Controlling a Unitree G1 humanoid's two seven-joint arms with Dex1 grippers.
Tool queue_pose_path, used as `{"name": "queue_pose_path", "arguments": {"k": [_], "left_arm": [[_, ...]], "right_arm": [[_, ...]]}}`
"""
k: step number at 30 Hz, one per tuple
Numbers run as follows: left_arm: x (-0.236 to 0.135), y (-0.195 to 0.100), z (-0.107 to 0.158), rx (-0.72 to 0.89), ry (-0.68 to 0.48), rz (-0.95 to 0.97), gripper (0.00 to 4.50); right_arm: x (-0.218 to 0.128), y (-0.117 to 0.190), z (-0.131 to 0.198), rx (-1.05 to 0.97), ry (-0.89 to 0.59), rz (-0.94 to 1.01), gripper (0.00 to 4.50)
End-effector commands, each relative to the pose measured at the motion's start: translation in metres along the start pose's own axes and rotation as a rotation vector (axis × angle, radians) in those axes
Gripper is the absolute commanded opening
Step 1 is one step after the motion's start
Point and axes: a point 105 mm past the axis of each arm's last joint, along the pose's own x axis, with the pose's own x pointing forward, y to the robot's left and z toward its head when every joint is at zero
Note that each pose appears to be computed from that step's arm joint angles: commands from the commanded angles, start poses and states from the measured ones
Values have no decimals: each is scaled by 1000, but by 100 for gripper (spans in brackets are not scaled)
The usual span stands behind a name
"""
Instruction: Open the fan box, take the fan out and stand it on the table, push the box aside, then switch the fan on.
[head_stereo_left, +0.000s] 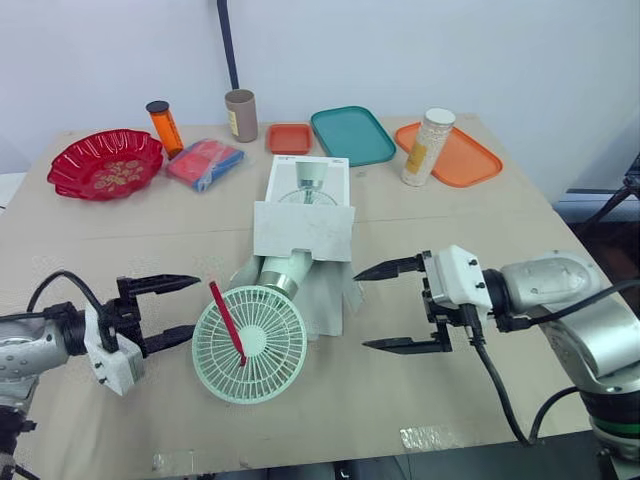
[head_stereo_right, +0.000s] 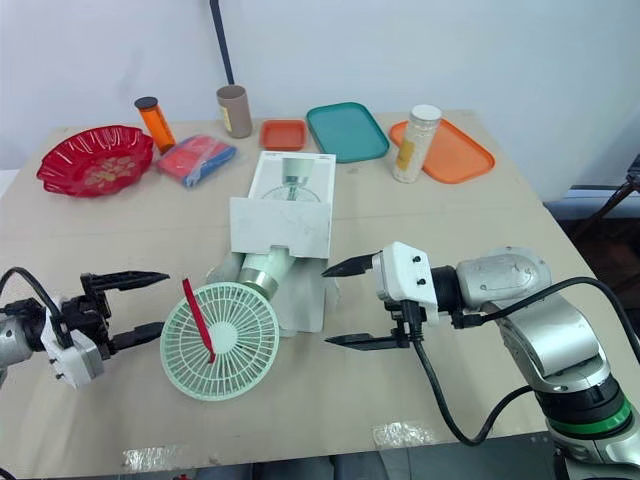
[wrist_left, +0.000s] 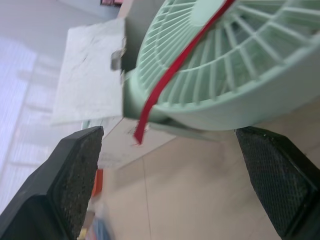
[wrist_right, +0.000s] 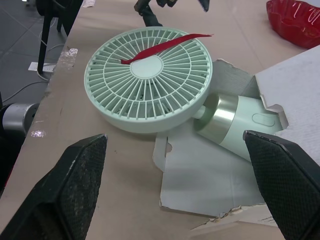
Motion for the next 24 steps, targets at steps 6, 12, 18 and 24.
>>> {"name": "queue_pose_path", "arguments": {"k": [6,12,18,24], "left_arm": [[5,-12,-4,117,-60,-78,450],[10,2,-11,185,-63,-42,450],[9,13,-14,226,-50,-23,450],[19,7,-2,274,-117,-64,450]], "right_arm": [[3,1,7,-30,-13,8,445],[4,3,8,-29,-16,5,445],[5,4,8,-30,-19,3,445],[7,3,9,-36,-25,7,445]]}}
